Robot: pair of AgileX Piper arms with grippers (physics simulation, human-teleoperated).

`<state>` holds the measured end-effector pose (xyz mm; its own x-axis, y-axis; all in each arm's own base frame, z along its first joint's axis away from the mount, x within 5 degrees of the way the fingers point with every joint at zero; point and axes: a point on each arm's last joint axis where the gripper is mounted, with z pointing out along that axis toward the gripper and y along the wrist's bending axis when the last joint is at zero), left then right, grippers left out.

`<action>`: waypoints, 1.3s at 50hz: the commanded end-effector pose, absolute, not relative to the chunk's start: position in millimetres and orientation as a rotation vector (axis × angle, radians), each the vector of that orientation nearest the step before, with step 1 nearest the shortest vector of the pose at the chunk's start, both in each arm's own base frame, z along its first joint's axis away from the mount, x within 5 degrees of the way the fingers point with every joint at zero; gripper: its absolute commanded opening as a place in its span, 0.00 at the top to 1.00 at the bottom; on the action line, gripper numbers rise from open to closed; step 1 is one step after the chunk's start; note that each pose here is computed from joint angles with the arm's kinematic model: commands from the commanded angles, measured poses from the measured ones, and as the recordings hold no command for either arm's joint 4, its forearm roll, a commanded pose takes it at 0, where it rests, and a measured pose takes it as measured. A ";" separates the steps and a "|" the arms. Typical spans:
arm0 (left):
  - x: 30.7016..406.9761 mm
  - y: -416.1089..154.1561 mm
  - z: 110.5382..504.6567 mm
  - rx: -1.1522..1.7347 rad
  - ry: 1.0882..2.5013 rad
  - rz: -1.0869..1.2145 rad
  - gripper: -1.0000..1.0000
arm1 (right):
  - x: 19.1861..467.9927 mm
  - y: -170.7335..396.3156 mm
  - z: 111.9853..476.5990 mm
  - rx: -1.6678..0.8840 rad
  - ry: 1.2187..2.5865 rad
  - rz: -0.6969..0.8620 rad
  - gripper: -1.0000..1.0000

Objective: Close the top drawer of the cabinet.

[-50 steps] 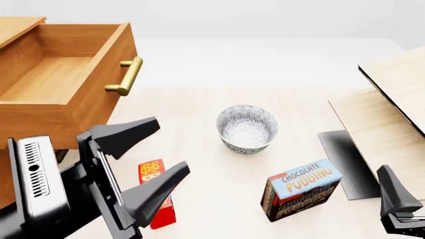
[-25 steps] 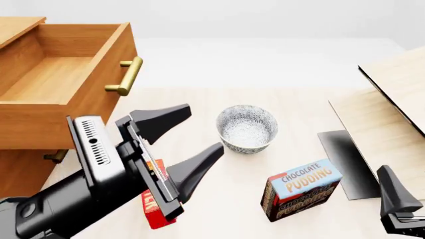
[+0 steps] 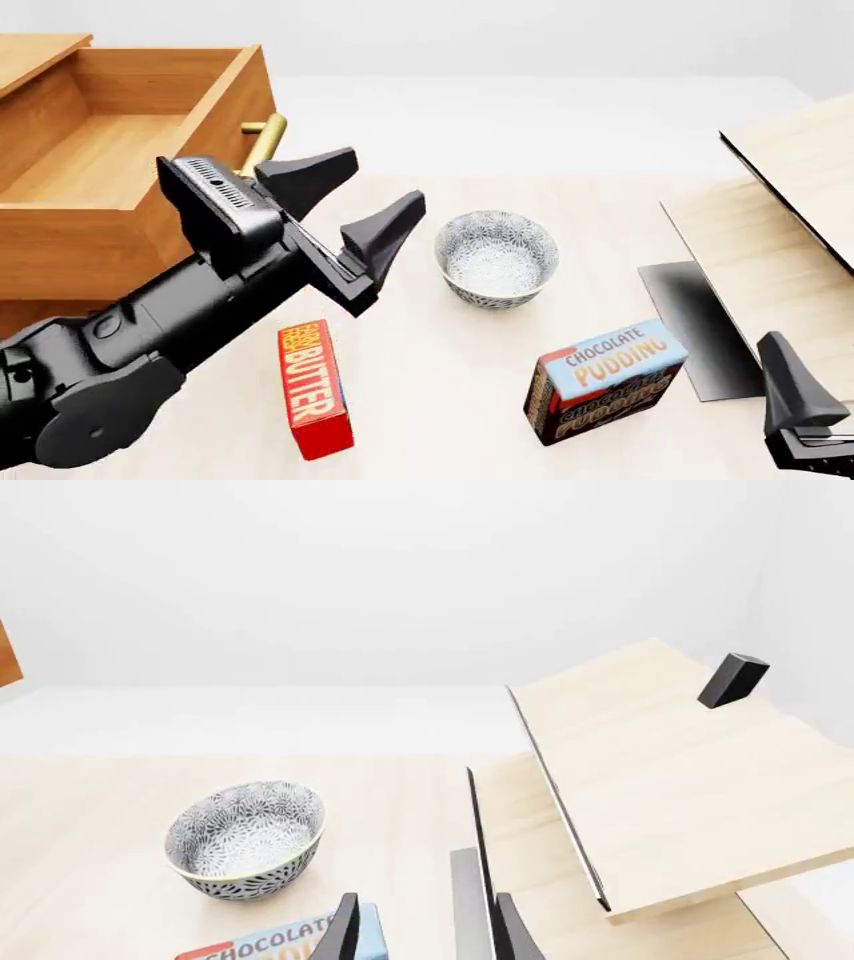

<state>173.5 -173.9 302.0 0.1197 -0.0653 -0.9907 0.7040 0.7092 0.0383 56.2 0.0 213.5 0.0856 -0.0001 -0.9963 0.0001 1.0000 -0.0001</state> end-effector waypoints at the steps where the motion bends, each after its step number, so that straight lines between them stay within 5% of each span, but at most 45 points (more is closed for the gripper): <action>1: 190.6 -166.1 306.6 0.526 1.377 -0.575 0.00 | 56.2 0.0 213.5 0.000 1.485 0.000 0.00; 65: 206.9 -130.4 299.8 0.400 1.434 -0.471 0.00 | 56.2 0.0 213.5 0.000 1.485 0.000 0.00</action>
<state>206.0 -134.1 302.1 0.0805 -0.0664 -0.9945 0.5467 0.8373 -0.0117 56.2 0.0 213.5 0.0857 0.0000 -0.9963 0.0000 1.0000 0.0000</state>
